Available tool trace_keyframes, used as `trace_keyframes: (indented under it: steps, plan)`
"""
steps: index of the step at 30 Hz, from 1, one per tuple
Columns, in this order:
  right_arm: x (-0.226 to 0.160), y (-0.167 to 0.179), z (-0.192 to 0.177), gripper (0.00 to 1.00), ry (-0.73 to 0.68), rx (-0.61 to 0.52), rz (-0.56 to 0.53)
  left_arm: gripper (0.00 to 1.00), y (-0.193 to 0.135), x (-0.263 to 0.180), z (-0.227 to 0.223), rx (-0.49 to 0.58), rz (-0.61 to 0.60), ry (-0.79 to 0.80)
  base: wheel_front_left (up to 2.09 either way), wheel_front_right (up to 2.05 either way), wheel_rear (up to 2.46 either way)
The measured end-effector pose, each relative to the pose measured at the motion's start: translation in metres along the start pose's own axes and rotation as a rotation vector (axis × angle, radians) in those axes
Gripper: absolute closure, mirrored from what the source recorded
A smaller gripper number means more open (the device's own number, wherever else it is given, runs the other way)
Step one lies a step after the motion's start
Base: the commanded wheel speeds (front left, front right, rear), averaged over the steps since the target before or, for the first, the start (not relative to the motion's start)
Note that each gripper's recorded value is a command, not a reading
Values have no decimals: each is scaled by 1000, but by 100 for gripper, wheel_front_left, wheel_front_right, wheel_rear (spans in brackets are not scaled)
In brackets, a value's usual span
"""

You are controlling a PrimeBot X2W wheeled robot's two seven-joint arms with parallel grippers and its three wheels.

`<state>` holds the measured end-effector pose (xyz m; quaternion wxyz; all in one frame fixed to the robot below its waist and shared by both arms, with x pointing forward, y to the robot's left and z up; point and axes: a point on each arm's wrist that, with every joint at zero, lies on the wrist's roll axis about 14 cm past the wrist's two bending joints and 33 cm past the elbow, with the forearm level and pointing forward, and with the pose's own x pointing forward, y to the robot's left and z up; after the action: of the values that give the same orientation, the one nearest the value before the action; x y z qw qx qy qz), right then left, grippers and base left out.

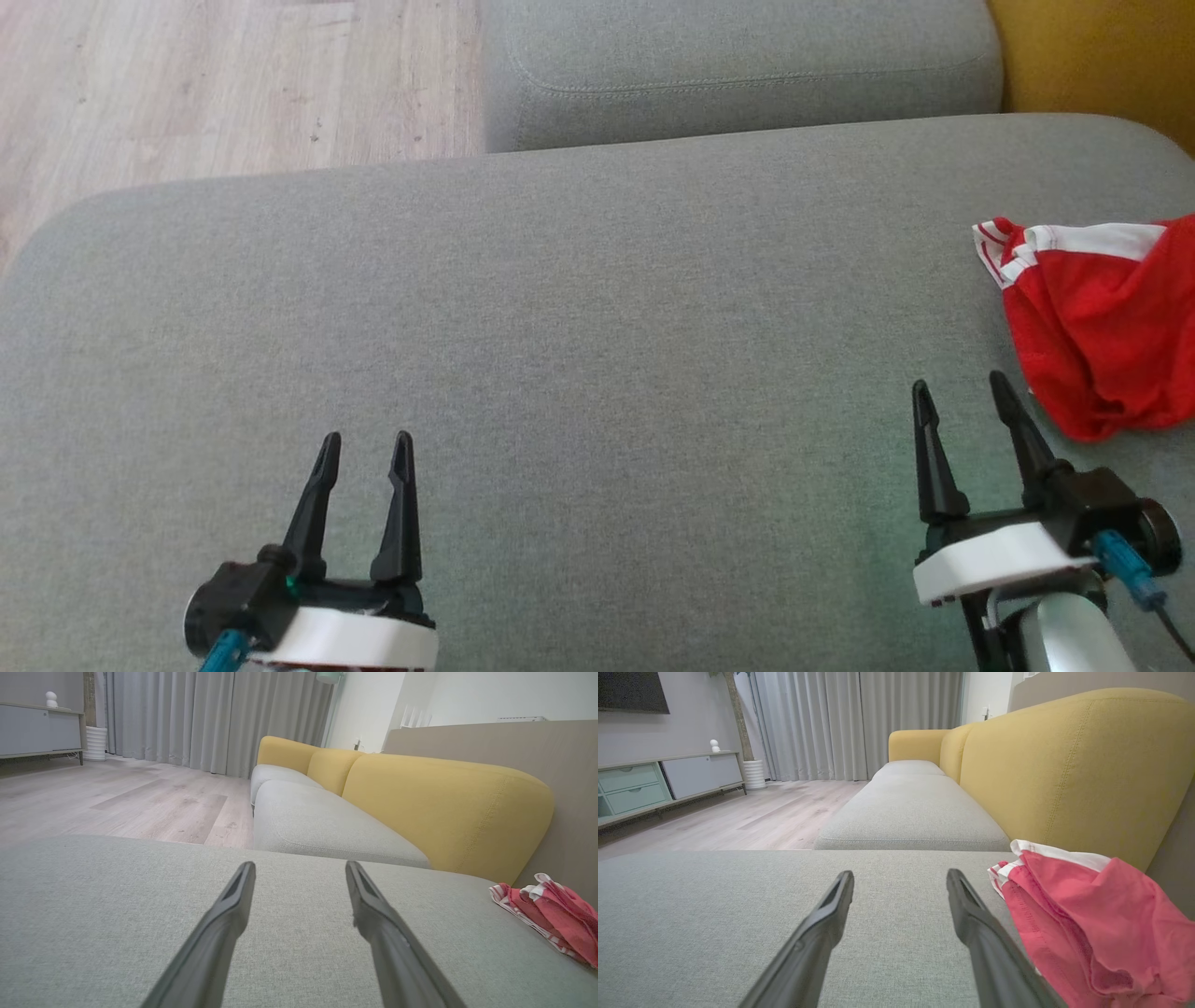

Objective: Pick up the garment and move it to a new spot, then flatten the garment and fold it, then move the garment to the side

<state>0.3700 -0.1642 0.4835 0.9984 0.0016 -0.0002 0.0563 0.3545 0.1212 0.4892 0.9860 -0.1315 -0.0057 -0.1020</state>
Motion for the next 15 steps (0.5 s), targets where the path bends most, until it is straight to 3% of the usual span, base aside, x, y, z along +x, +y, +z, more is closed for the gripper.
trace_keyframes:
  steps: [15]
  plan:
    - [-2,-4,2,0,-5,2,-14,0,0,0,0,-48,6,-4,0,0,0]
